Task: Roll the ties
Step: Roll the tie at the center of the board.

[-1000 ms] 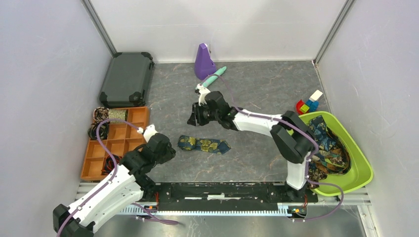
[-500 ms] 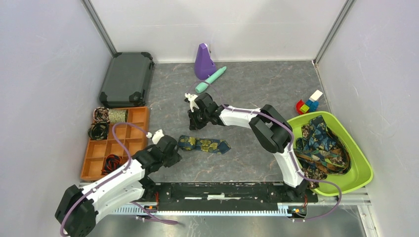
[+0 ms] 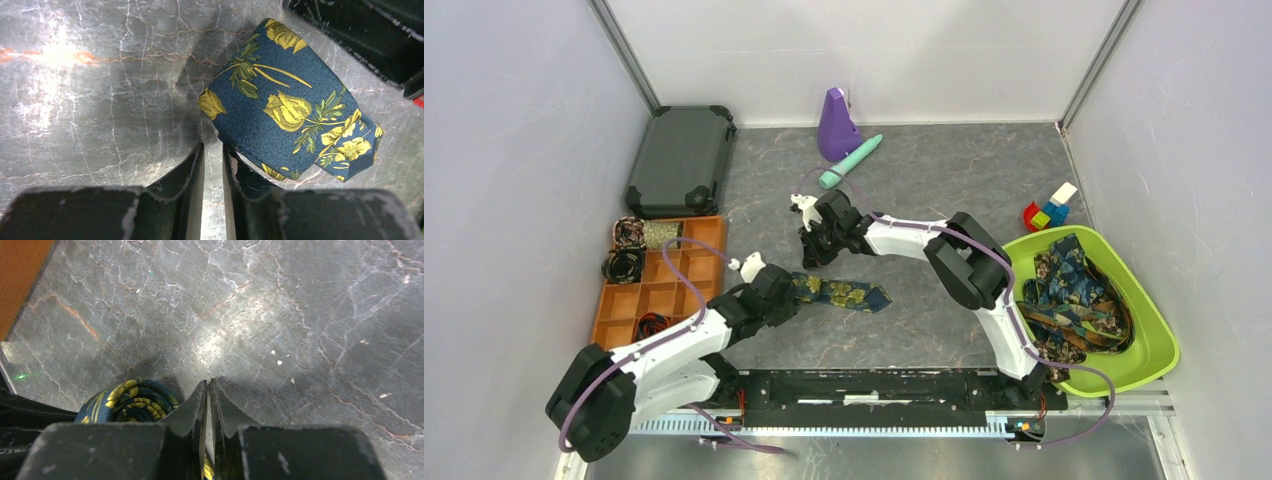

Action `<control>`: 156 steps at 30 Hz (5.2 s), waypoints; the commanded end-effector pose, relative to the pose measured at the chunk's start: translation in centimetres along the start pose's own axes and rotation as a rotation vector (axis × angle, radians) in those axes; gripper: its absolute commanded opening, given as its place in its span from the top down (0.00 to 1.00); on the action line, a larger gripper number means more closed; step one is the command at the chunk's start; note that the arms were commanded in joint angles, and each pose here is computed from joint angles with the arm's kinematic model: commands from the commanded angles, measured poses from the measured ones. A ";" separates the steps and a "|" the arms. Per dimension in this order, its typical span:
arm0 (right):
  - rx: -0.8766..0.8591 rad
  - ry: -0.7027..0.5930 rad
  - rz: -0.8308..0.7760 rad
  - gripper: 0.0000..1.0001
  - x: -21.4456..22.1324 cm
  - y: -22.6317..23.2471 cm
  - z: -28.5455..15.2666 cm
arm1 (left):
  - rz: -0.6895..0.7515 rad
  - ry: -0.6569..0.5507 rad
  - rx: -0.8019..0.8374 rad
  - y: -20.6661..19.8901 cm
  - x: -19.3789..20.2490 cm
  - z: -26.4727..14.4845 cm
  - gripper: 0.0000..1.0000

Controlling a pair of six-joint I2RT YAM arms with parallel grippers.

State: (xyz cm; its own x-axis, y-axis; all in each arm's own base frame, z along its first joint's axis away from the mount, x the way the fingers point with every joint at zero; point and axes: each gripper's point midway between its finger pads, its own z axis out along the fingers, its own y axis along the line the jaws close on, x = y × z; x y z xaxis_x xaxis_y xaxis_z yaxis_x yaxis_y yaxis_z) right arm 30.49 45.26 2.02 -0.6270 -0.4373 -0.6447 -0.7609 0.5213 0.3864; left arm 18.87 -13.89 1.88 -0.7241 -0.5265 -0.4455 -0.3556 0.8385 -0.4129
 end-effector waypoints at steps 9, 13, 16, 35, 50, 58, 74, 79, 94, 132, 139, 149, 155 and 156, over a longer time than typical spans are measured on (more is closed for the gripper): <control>-0.097 0.096 0.010 0.90 3.7 1.2 1.6 | -0.033 -0.135 0.018 -3.0 -3.4 1.1 0.75; -0.113 0.117 0.035 0.90 4.5 1.2 2.0 | -0.046 -0.180 0.027 -3.3 -4.3 1.0 0.75; -0.115 0.131 0.061 0.91 5.1 1.0 2.0 | -0.058 -0.213 0.022 -3.3 -4.9 1.2 0.75; -0.085 0.128 0.180 0.92 5.6 -0.3 1.0 | -0.081 -0.249 0.007 -1.9 -5.0 1.0 0.75; 0.065 0.108 0.185 0.81 2.8 -2.1 -0.5 | -0.012 -0.272 -0.003 2.0 -4.7 -2.5 0.75; 0.174 0.048 0.167 0.66 -1.4 -3.7 -3.8 | 0.113 -0.375 -0.031 2.0 -7.8 -5.5 0.59; 0.003 -0.362 0.458 0.49 0.0 3.3 -13.9 | 0.339 -0.220 0.053 -3.5 -9.6 -6.7 0.26; -0.072 -0.297 0.465 0.52 4.2 7.2 -12.7 | 0.331 -0.241 0.053 -3.5 -10.6 -7.3 0.26; -0.108 -0.164 0.514 0.64 10.5 8.8 -8.4 | 0.282 -0.249 0.014 -1.7 -10.1 -7.5 0.26; -0.050 -0.138 0.237 0.56 7.1 2.8 -10.3 | 0.146 -0.270 0.033 0.0 -8.8 -5.3 0.17; -0.055 -0.172 0.208 0.42 1.8 4.1 -9.8 | 0.067 -0.316 0.087 0.3 -8.9 -5.9 0.16; -0.036 -0.164 0.262 0.44 -1.2 3.3 -6.6 | 0.032 -0.294 0.168 -0.1 -7.6 -5.3 0.16; -0.039 -0.148 0.283 0.49 -0.8 2.9 -5.3 | 0.036 -0.285 0.185 -0.3 -7.3 -4.9 0.16; -0.042 -0.146 0.285 0.50 -0.8 2.9 -5.1 | 0.038 -0.282 0.187 -0.4 -7.2 -4.8 0.16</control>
State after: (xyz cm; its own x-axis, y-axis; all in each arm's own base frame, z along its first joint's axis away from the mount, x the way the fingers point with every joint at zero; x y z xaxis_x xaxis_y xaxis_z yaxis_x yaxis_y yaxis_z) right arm 27.16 42.23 5.95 -0.7934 -0.1879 -0.5790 -0.5619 0.5918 0.5780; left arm 20.66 -8.81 8.40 -0.5588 -0.4848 -0.6728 -0.2101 0.8676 -0.4507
